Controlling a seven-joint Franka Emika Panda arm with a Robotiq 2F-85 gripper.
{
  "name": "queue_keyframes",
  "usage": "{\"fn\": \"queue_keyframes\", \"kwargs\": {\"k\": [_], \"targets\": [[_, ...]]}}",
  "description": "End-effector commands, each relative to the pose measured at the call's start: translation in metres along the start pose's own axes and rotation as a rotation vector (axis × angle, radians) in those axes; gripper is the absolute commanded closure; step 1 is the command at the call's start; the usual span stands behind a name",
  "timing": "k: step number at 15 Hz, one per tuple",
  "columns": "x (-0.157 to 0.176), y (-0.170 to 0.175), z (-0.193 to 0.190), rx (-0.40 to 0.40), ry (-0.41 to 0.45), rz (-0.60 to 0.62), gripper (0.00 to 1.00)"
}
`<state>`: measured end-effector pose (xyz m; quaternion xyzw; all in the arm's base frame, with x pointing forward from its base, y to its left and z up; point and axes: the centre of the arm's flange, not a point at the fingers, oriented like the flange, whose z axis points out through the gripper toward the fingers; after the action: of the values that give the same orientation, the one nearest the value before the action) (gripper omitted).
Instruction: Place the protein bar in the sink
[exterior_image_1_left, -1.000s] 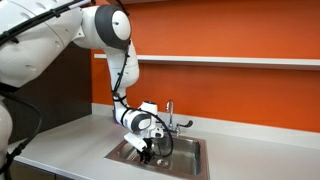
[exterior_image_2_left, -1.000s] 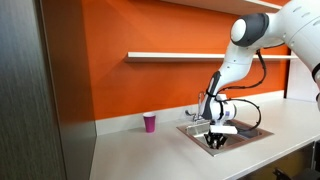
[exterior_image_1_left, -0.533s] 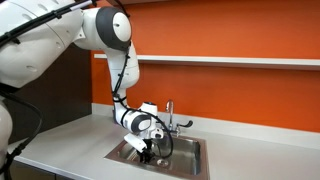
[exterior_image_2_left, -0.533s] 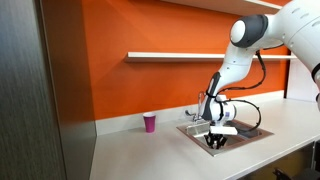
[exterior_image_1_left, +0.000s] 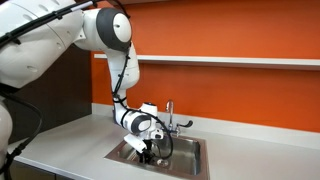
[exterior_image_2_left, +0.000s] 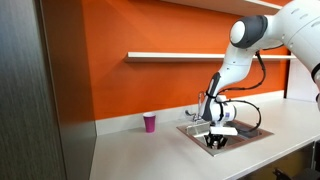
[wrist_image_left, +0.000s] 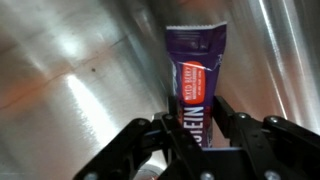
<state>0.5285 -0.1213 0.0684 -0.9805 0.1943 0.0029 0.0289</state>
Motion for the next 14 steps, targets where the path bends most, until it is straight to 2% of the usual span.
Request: {"fn": "queue_keyframes", "kwargs": {"k": [1,4,5,14], "targets": [[0.005,-0.002,-0.008,0.002,0.017,0.011,0.25],[0.009,-0.004,-0.02,0.004,0.034,0.013,0.04],[0.01,-0.005,-0.025,0.005,0.041,0.014,0.0],[0.018,-0.017,-0.084,0.016,0.121,0.02,0.0]]}}
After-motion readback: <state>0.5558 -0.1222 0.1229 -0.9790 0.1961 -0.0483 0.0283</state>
